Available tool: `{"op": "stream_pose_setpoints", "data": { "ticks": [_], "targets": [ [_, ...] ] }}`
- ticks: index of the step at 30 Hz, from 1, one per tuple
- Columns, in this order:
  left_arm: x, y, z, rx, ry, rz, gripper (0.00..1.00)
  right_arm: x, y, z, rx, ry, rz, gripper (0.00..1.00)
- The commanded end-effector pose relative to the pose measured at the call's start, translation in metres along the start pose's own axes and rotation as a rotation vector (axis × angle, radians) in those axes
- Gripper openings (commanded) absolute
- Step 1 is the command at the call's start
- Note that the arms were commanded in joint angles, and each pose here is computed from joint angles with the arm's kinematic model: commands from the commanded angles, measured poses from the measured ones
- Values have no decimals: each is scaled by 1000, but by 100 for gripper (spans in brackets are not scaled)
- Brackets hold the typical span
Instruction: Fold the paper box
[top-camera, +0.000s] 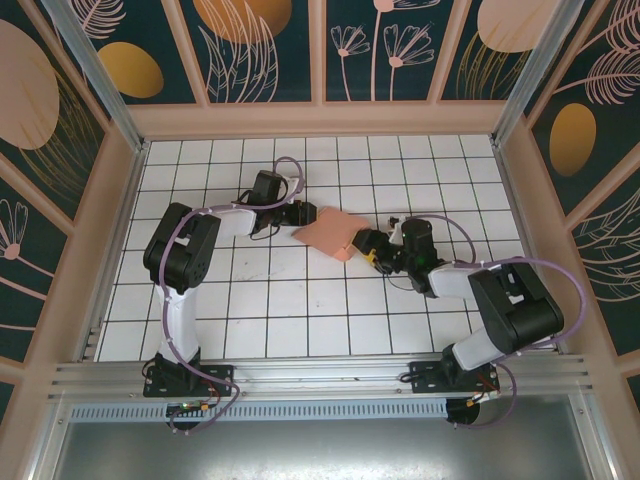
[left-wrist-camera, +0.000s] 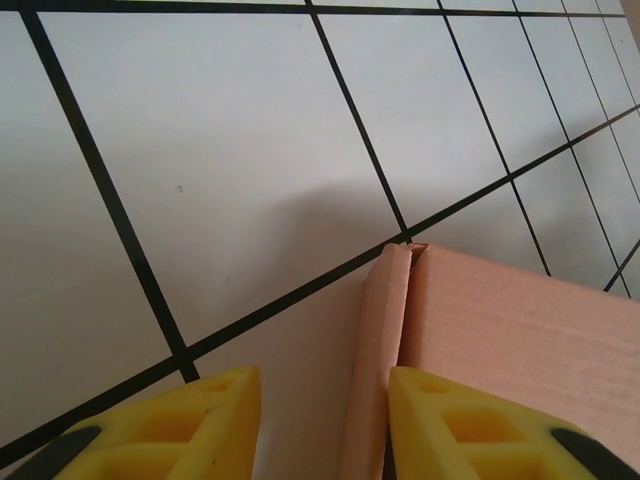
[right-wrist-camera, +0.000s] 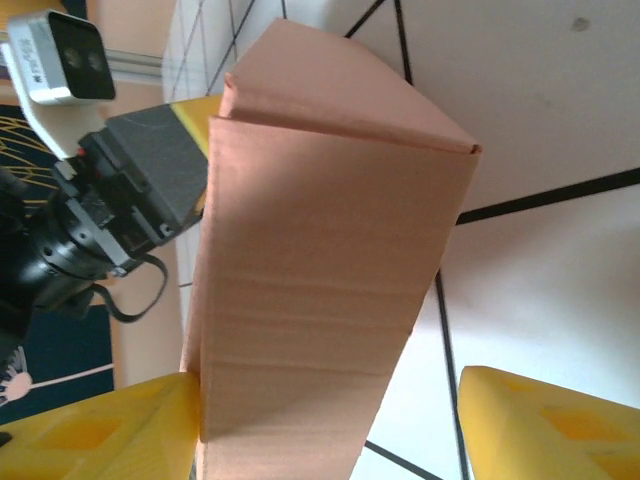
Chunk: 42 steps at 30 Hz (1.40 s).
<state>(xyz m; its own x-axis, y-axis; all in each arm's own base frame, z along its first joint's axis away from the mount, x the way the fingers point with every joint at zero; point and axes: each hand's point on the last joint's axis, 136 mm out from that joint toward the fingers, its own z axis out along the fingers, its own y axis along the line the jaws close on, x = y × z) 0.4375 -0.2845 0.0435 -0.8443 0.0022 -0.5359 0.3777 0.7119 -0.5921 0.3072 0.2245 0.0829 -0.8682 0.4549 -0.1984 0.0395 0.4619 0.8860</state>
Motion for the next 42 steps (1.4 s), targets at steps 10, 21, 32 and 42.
{"op": "stream_pose_setpoints", "data": {
  "ticks": [10,21,32,42],
  "targets": [
    [30,18,9,-28,75,-45,39,-14,27,-7,-143,-84,-7,77],
    [25,9,3,-5,56,-11,41,-22,38,-9,-176,-130,-10,79],
    [22,4,4,26,46,-6,44,-26,41,-5,-171,-141,-25,82],
    [14,-9,-1,80,20,2,48,-35,51,-12,-172,-183,-65,83]
  ]
}}
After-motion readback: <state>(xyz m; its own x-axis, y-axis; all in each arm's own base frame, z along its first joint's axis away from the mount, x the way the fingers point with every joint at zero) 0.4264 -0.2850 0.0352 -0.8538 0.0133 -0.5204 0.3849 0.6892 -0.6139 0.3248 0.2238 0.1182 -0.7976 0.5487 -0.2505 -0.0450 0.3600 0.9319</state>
